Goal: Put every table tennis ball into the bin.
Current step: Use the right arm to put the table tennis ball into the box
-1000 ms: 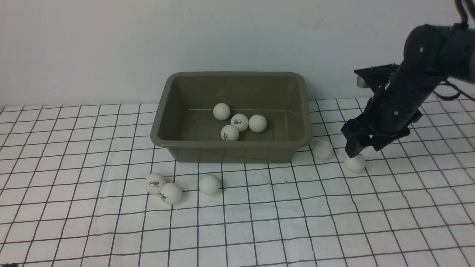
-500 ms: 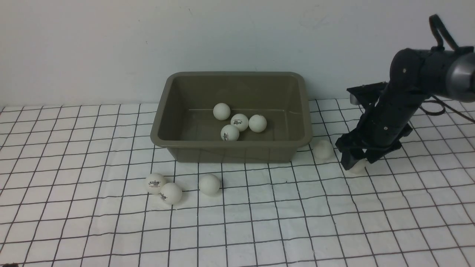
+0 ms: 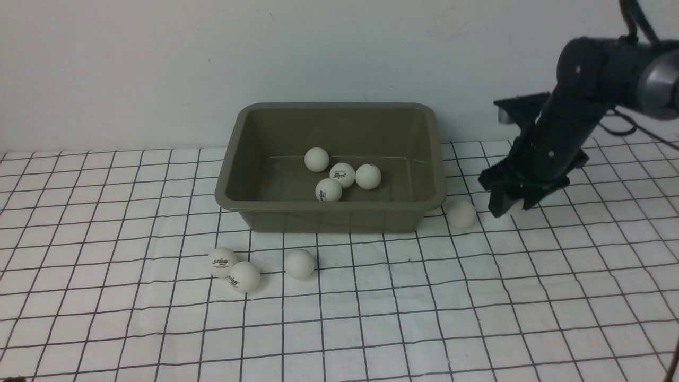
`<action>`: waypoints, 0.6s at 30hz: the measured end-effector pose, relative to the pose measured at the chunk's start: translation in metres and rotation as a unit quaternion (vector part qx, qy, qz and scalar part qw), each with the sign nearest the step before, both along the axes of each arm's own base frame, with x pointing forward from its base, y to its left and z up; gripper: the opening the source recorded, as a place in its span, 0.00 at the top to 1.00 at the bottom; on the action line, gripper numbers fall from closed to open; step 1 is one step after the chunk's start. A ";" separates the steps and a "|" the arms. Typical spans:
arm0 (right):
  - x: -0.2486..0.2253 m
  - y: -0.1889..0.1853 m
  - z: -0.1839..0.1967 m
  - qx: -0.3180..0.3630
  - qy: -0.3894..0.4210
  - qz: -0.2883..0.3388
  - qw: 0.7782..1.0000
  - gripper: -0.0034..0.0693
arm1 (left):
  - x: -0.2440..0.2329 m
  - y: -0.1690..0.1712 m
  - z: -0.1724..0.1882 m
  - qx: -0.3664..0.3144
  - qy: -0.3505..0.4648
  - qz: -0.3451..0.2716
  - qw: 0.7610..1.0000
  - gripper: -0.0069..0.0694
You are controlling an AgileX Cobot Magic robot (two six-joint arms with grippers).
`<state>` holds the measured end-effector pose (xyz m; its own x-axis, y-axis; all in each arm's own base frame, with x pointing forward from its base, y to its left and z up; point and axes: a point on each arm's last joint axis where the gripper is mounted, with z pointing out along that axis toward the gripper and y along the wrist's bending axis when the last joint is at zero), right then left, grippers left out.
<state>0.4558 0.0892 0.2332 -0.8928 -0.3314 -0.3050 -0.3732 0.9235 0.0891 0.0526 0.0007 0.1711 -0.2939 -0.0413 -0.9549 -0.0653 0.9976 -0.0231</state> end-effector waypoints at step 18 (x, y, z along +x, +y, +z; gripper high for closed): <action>-0.011 0.109 0.064 0.059 -0.105 0.133 0.984 0.46 | 0.000 0.000 0.000 0.000 0.000 0.000 1.000 0.92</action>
